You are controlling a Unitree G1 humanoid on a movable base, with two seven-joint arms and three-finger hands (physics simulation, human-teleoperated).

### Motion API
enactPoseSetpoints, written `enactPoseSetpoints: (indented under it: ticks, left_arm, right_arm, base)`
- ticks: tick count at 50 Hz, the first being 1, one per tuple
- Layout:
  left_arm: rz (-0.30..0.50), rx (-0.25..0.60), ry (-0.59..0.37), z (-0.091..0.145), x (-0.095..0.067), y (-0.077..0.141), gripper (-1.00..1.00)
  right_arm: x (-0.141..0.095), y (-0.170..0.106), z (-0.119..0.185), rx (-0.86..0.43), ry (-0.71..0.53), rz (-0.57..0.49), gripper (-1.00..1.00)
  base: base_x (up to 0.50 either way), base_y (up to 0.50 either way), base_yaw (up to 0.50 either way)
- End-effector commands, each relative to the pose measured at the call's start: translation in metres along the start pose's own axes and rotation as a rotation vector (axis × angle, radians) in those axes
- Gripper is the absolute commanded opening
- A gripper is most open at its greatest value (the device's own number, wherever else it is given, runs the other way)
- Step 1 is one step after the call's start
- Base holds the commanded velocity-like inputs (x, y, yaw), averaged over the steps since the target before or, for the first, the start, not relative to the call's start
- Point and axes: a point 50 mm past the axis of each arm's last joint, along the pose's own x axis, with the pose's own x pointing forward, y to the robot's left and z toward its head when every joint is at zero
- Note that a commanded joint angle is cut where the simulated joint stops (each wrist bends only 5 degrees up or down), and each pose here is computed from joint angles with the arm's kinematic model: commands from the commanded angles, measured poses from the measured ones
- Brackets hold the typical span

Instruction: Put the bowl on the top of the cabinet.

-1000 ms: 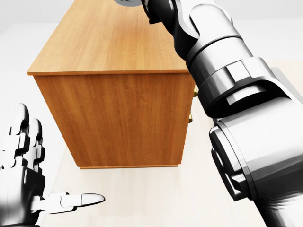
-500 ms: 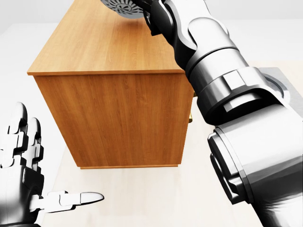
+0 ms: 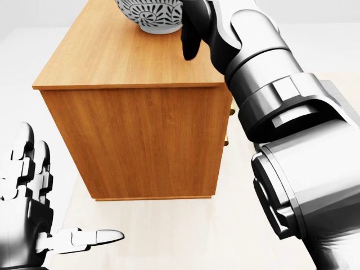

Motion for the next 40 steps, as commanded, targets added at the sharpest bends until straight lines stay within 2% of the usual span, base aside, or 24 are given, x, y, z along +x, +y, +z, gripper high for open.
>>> enactPoseSetpoints:
  ticks: [1, 14, 18, 27, 35, 40]
  left_arm:
    - [-0.003, 0.000, 0.009, -0.002, 0.000, 0.000, 1.00]
    - [0.003, 0.002, 0.002, -0.001, 0.002, -0.001, 1.00]
    - [0.005, 0.001, 0.001, -0.001, 0.002, 0.000, 1.00]
    - [0.010, 0.001, -0.004, 0.000, 0.002, 0.000, 1.00]
    - [0.014, 0.001, 0.003, -0.002, 0.003, 0.001, 1.00]
    - [0.016, 0.001, 0.018, -0.006, 0.003, 0.001, 1.00]
  right_arm:
    - [-0.001, -0.017, -0.012, -0.011, 0.030, 0.009, 1.00]
    - [-0.024, -0.122, -0.063, -0.062, 0.177, -0.154, 1.00]
    - [-0.033, -0.141, -0.075, -0.066, 0.212, -0.194, 1.00]
    - [-0.065, -0.195, -0.105, -0.051, 0.296, -0.398, 1.00]
    - [-0.084, -0.214, -0.123, 0.005, 0.333, -0.478, 1.00]
    - [-0.099, -0.225, -0.138, 0.058, 0.403, -0.581, 1.00]
  base:
    - [0.00, 0.00, 0.00]
    - [0.00, 0.00, 0.00]
    - [0.00, 0.00, 0.00]
    - [0.00, 0.00, 0.00]
    - [0.00, 0.00, 0.00]
    - [0.00, 0.00, 0.00]
